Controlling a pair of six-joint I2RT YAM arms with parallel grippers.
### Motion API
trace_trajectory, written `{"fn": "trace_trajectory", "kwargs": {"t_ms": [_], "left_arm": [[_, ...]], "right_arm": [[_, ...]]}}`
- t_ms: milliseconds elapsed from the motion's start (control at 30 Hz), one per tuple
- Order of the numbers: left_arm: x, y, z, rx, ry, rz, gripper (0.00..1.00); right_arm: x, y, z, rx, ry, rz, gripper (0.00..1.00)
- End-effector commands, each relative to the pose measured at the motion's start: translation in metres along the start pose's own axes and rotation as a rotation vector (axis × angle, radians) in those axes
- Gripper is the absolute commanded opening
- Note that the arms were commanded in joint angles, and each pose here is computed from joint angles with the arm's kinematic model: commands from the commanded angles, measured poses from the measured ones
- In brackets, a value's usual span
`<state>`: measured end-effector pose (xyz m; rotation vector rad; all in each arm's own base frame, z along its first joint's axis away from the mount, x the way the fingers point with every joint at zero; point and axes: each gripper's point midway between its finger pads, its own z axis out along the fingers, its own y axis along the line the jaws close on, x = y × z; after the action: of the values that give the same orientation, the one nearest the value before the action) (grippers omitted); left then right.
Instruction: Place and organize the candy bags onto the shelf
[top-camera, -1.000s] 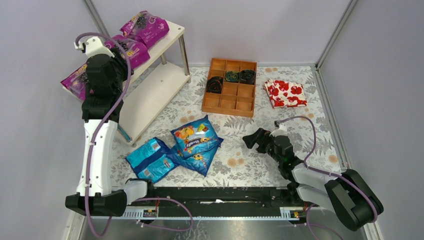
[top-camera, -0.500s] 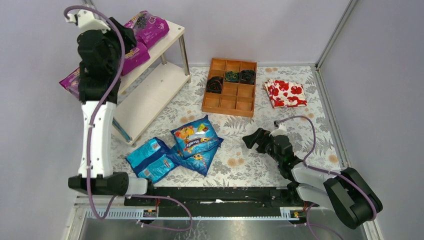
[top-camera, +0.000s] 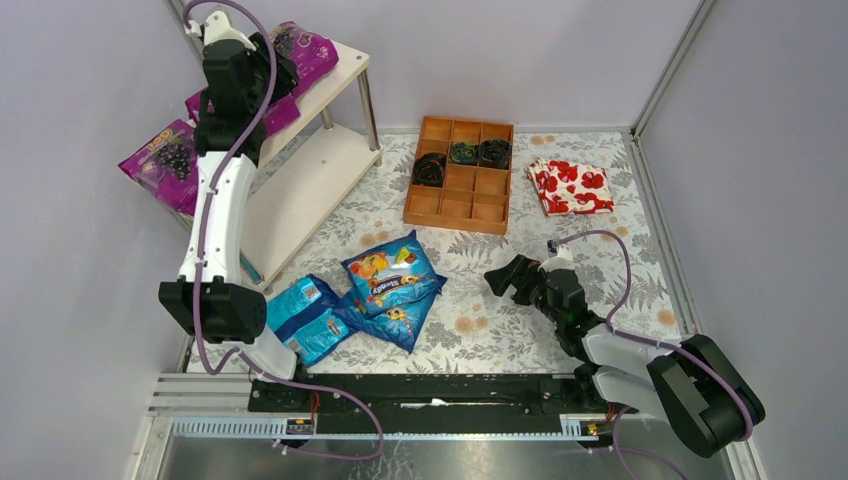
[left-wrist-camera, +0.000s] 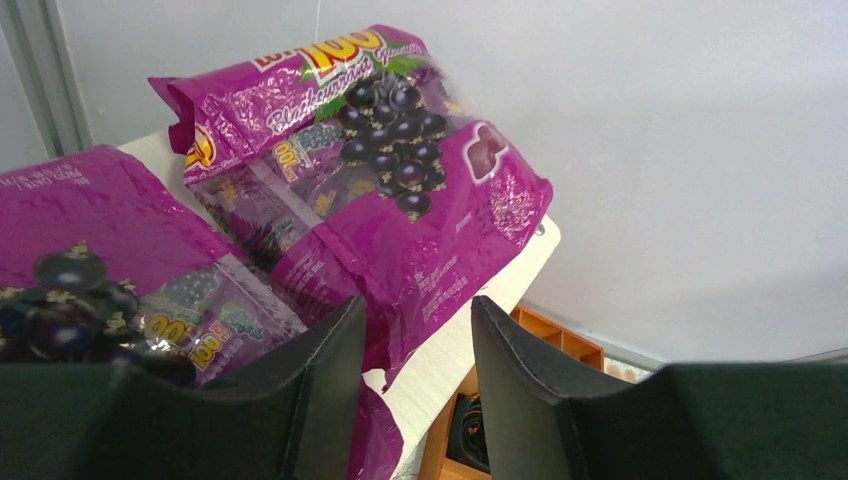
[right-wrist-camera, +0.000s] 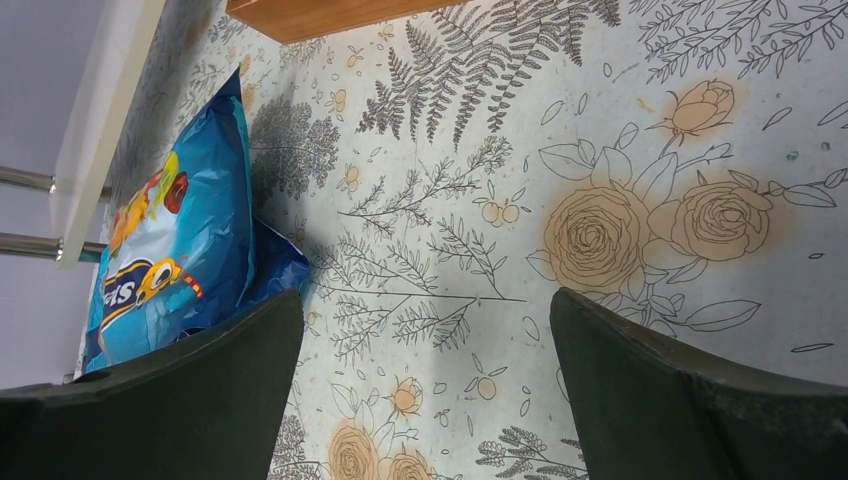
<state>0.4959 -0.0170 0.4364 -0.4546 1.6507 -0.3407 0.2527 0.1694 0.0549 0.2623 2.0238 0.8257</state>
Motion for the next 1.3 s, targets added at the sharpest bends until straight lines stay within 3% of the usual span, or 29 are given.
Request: {"fn": "trace_trajectory", "kwargs": {"t_ms": [0,267,567,967,1133,1267], "left_arm": [[-0.038,-0.016,-0.005,0.042,-0.115,-0.011,0.47],[-0.031,-0.02,0.001,0.045,-0.092,-0.019,0.4],[-0.024,-0.011,0.006,0.005,-0.094,-0.005,0.5],[-0.014,-0.012,0.024,0.013,-0.068,-0.003,0.49],[-0.012,-0.017,0.026,0.035,-0.062,0.0,0.43],[-0.008,-0.024,0.027,0.063,-0.048,0.012,0.19]], "right_arm": [[-0.014,0.015,0.004,-0.044,-0.032,-0.004,1.0],[-0.013,0.015,0.005,-0.043,-0.029,-0.005,1.0],[-0.013,0.014,0.004,-0.043,-0.029,-0.004,1.0],[-0.013,0.014,0.005,-0.043,-0.028,-0.004,1.0],[-0.013,0.015,0.005,-0.044,-0.027,-0.005,1.0],[-0.013,0.015,0.005,-0.044,-0.026,-0.004,1.0]]}}
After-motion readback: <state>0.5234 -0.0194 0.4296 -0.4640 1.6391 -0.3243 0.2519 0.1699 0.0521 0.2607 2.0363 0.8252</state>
